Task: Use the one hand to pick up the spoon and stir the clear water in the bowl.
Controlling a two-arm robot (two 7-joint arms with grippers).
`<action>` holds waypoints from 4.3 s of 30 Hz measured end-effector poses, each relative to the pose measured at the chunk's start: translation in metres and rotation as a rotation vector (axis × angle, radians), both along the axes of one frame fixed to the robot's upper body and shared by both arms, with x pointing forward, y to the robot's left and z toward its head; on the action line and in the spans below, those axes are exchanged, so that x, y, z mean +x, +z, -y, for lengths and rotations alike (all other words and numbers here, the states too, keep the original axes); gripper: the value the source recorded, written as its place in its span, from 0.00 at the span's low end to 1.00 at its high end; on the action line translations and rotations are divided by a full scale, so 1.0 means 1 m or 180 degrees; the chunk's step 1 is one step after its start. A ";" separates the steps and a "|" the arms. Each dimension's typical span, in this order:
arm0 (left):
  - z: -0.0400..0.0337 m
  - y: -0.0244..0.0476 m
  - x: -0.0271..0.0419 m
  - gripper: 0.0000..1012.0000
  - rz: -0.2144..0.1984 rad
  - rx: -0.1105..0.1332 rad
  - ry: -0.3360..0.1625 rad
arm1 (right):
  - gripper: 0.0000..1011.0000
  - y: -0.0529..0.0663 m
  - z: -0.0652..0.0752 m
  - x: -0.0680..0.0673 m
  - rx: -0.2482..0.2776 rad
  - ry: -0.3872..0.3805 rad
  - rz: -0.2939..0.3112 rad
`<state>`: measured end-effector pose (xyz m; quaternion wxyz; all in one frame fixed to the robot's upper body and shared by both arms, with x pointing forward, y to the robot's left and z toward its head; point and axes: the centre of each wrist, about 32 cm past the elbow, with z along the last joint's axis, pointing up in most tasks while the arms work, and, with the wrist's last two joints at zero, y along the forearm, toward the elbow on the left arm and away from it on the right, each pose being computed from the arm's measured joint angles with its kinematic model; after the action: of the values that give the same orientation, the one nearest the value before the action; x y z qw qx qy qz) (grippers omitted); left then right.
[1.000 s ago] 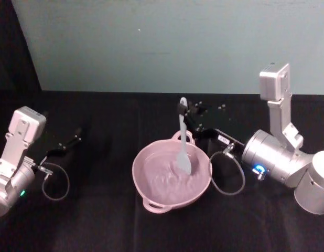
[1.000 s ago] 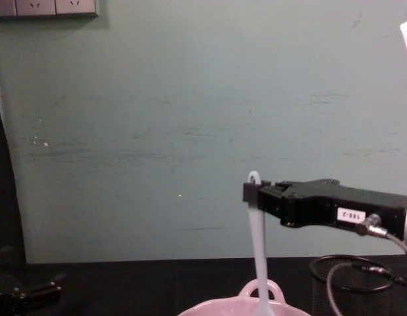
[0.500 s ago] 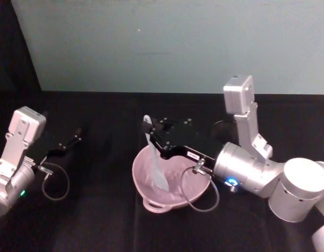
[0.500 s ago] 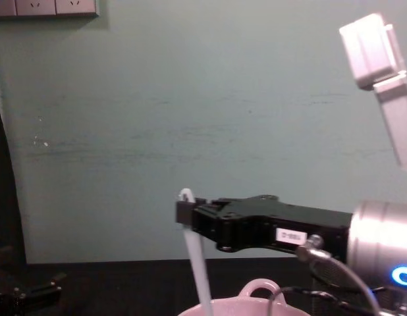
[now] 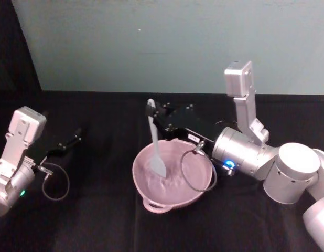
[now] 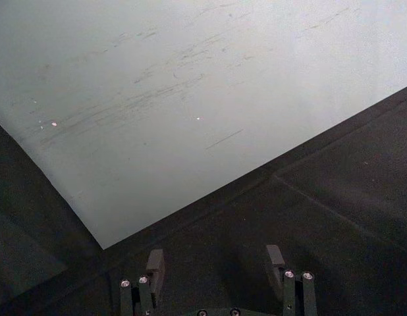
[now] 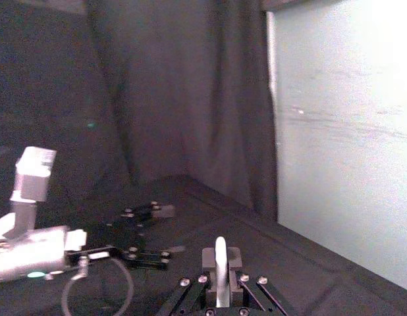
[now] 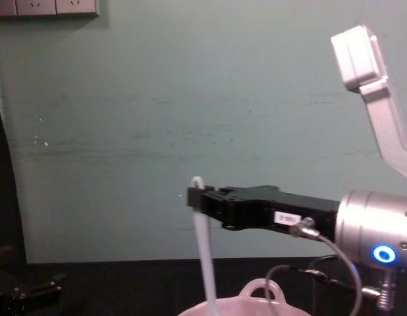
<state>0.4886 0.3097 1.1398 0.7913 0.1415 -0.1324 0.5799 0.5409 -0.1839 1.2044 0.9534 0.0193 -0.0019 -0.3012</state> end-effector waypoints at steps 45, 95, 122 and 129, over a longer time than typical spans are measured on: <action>0.0000 0.0000 0.0000 0.99 0.0000 0.0000 0.0000 | 0.11 0.008 -0.005 -0.043 0.0076 0.0131 0.0101; 0.0000 0.0000 0.0000 0.99 0.0000 0.0000 0.0000 | 0.11 0.081 0.085 -0.056 -0.0028 -0.0776 0.0497; 0.0000 0.0000 0.0000 0.99 0.0000 0.0000 0.0000 | 0.11 0.024 0.103 -0.032 0.0250 -0.1104 0.0092; 0.0000 0.0000 0.0000 0.99 0.0000 0.0000 0.0000 | 0.11 -0.002 0.105 -0.030 0.0483 -0.1146 -0.0074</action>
<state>0.4886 0.3097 1.1398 0.7913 0.1415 -0.1325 0.5799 0.5105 -0.2889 1.2029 0.8798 0.0871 0.0284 -0.4664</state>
